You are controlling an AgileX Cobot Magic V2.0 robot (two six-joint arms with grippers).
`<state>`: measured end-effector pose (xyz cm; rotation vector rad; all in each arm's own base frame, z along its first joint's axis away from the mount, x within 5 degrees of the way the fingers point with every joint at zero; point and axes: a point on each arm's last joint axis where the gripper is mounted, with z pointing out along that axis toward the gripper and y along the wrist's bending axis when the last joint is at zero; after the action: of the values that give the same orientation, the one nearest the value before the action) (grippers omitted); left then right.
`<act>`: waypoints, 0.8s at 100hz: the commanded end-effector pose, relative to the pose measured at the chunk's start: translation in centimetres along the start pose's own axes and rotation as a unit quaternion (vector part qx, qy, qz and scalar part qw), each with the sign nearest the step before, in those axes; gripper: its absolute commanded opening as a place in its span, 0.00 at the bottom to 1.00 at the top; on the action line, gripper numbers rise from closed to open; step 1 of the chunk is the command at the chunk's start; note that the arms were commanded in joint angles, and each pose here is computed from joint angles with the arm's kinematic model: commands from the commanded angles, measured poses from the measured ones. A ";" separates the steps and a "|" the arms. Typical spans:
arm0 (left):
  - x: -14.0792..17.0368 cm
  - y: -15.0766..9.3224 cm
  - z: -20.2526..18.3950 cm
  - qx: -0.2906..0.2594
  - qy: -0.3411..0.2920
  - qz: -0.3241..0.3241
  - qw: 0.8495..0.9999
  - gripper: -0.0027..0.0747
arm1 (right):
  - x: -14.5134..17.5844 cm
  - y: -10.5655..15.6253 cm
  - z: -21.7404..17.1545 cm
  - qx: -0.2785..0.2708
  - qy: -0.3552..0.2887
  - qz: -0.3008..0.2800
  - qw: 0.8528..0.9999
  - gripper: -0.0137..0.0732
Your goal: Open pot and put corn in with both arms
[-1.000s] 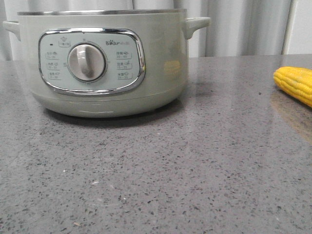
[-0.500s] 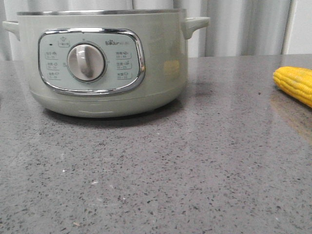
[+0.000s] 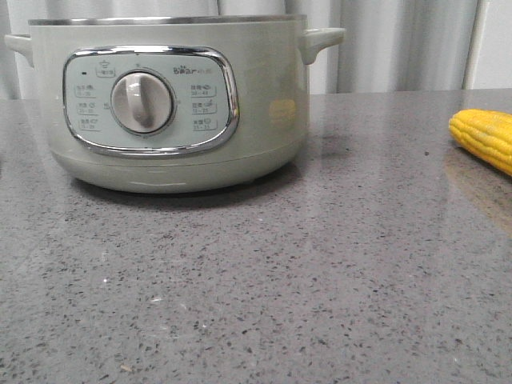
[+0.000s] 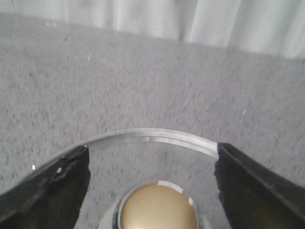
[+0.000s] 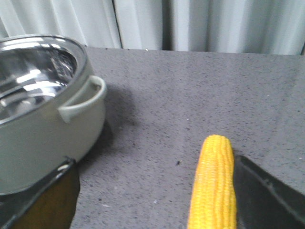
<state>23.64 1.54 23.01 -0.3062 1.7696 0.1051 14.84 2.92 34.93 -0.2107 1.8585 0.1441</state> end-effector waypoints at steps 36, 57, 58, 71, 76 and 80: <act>-9.1 -0.7 -10.0 0.096 -0.261 -0.069 0.958 0.51 | 3.0 -3.8 9.2 0.071 0.128 0.054 0.988 0.78; -10.5 -0.4 -14.0 0.148 -0.314 -0.098 0.932 0.42 | 5.5 -4.0 12.2 0.066 0.192 0.088 0.975 0.78; -10.5 -0.3 -14.1 0.151 -0.316 -0.099 0.931 0.41 | 5.6 -4.0 12.3 0.066 0.194 0.089 0.975 0.78; -10.4 -0.4 -15.0 0.174 -0.304 -0.100 0.931 0.36 | 6.2 -4.0 12.9 0.065 0.206 0.111 0.970 0.64; -10.2 -0.4 -15.1 0.180 -0.296 -0.098 0.933 0.34 | 6.1 -4.0 12.9 0.064 0.205 0.114 0.970 0.53; -10.1 -0.4 -15.2 0.184 -0.290 -0.097 0.934 0.33 | 5.8 -4.0 12.8 0.064 0.200 0.113 0.971 0.43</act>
<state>11.73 -0.90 35.11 -0.1664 1.1792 -0.2473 25.29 1.42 23.43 0.0436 2.4039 0.1385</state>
